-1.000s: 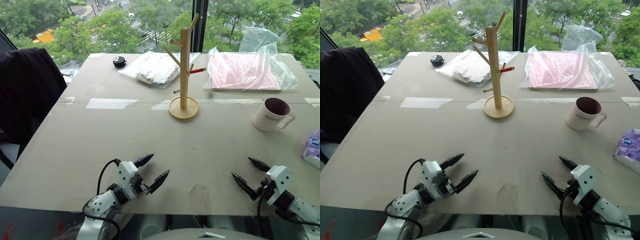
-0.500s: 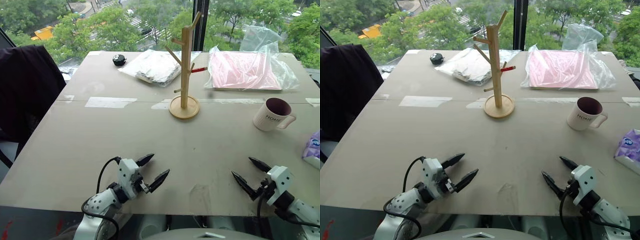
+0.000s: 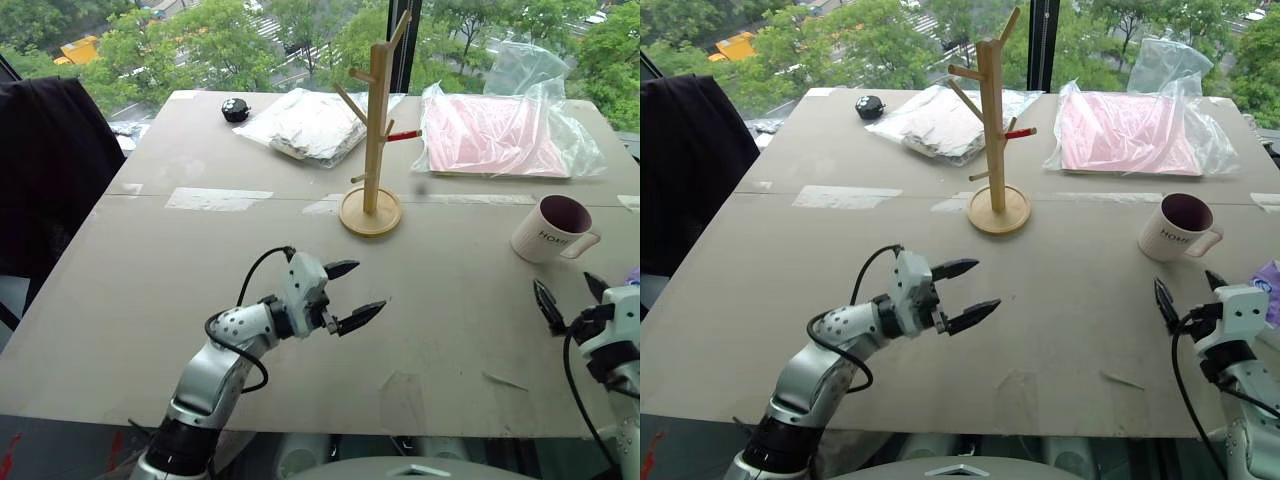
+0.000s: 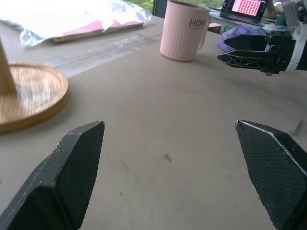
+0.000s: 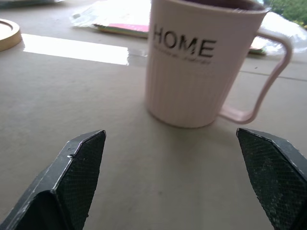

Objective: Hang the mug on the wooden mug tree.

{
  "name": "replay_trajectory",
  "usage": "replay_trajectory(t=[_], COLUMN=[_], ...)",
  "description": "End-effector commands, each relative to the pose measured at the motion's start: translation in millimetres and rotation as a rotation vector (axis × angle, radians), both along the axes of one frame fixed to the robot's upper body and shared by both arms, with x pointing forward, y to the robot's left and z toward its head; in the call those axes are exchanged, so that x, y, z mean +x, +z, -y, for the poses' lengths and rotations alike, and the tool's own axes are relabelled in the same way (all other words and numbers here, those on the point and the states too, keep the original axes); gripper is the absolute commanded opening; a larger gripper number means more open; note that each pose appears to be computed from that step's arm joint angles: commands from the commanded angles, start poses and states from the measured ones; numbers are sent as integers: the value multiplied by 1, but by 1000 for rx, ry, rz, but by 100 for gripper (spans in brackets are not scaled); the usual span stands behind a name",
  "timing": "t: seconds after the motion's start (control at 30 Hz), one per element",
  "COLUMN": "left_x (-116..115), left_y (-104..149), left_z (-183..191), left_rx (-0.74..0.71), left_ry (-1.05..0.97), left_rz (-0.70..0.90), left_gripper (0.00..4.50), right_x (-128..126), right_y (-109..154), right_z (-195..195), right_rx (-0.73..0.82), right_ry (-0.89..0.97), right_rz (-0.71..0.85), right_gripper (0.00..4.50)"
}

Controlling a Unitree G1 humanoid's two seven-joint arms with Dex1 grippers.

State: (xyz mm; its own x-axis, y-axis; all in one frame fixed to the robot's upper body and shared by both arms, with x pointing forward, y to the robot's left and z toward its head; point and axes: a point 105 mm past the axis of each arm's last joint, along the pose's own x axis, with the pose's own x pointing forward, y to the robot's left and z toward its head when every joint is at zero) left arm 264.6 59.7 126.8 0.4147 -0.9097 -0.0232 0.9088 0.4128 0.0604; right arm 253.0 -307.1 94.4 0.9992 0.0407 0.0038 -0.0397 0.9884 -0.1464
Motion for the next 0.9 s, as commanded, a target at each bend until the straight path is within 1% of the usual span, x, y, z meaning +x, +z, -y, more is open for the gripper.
replay_trajectory(t=[0.03, 0.1, 0.23, 0.37, 0.5, 0.73, 0.9], left_x=[-1, 1, 13, 6, -3, -6, -5], left_y=[25, 34, 43, 52, 54, 52, 51], left_z=[21, 30, 38, 50, 59, 62, 64], left_rx=[5, 50, 121, 108, 84, 73, 69], left_ry=[-105, -130, -43, -37, -59, -65, -77], left_rz=[14, 45, 110, 130, 112, 91, 89], left_gripper=[450, 450, 450, 450, 450, 450, 450], right_x=[10, 20, 32, 41, 48, 58, 70], right_y=[15, 19, 22, 26, 27, 25, 20], right_z=[29, 39, 42, 46, 47, 46, 43], right_rx=[-15, -6, 20, 38, 47, 61, 103], right_ry=[-62, -67, -39, -24, -9, 8, 21], right_rz=[21, 19, 23, 32, 31, 24, 19], right_gripper=[443, 443, 443, 443, 443, 443, 443])
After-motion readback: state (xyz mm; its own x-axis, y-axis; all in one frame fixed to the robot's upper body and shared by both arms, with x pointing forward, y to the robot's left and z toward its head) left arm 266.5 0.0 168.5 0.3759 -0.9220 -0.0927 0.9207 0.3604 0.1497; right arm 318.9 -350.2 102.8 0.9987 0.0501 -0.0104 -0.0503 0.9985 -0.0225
